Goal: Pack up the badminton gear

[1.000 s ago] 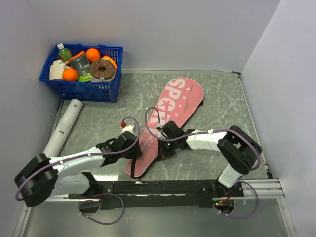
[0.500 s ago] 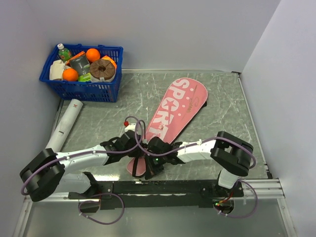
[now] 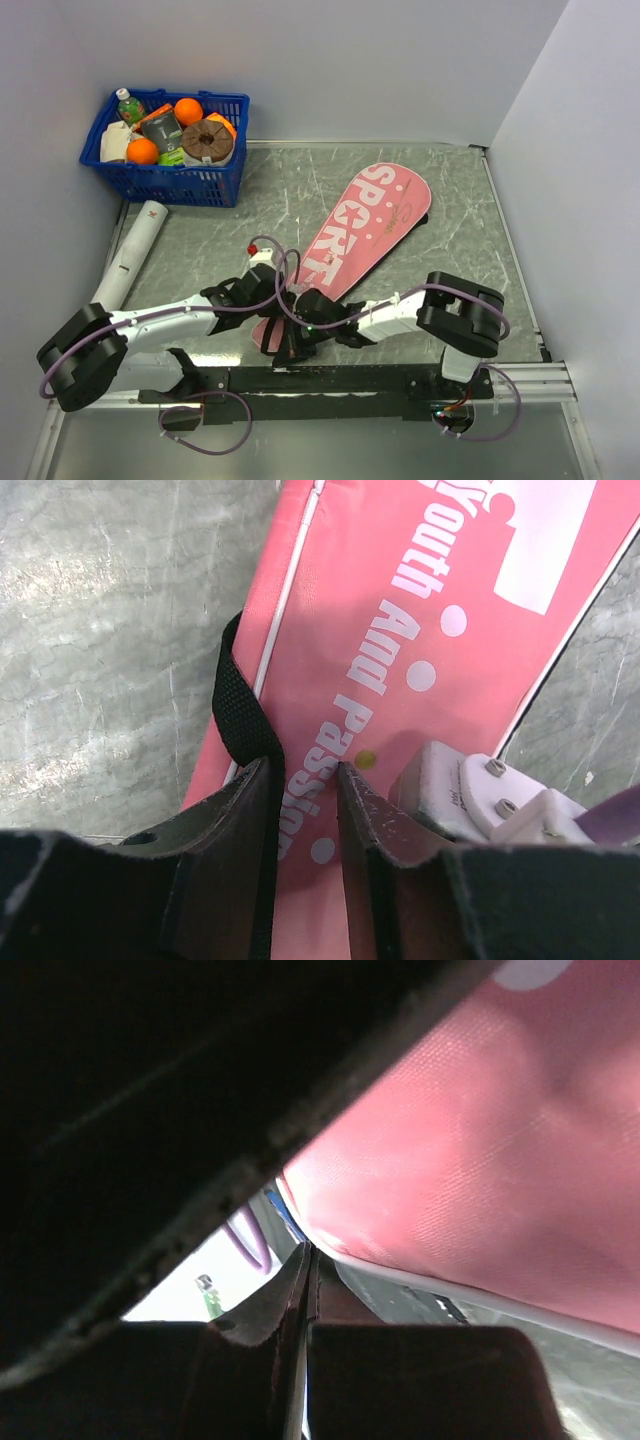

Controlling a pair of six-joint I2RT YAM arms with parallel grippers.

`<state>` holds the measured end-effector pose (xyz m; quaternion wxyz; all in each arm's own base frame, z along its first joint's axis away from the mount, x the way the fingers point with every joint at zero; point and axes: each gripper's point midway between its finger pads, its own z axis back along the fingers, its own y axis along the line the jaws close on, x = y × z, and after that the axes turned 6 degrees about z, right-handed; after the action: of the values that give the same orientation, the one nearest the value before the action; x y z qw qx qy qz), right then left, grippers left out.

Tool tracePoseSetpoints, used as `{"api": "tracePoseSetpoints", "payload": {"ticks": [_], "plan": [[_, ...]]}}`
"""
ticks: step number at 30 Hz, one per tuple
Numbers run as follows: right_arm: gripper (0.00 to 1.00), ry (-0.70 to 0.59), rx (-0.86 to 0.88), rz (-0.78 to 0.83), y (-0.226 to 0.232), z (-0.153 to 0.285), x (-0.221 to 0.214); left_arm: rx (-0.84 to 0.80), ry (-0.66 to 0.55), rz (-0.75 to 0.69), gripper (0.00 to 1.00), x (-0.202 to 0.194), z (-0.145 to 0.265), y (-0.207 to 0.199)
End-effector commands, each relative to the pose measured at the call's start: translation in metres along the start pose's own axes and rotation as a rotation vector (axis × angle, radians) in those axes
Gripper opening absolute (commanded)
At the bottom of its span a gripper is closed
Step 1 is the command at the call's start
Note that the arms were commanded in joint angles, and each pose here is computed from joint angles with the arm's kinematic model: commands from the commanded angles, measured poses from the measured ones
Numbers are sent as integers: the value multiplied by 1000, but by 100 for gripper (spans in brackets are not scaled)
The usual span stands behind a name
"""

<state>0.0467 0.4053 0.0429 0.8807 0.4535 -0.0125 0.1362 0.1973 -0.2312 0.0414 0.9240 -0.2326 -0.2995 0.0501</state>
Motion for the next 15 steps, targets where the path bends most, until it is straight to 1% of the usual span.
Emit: {"api": "tracePoseSetpoints", "payload": {"ticks": [1, 3, 4, 5, 8, 9, 12, 14, 15], "plan": [[0, -137, 239, 26, 79, 8, 23, -50, 44, -44, 39, -12, 1, -10], [0, -155, 237, -18, 81, 5, 22, -49, 42, -48, 39, -11, 0, -12], [0, -198, 248, -25, 85, 5, 29, -50, 44, -50, 39, -10, 0, -12], [0, -202, 234, -34, 82, 1, 27, -55, 42, -50, 39, -9, -1, -15], [8, -234, 254, -49, 85, -1, 31, -63, 42, -54, 39, -9, 0, -16], [16, -238, 257, -62, 84, -1, 30, -68, 39, -56, 39, -9, 0, -17], [31, -243, 337, -37, 97, 3, 29, -79, 35, -57, 39, -8, 0, -18], [37, -248, 385, -23, 105, 9, 28, -83, 35, -57, 39, -8, 0, -19], [41, -238, 378, -24, 100, 10, 23, -80, 34, -59, 39, -7, 0, -19]]}}
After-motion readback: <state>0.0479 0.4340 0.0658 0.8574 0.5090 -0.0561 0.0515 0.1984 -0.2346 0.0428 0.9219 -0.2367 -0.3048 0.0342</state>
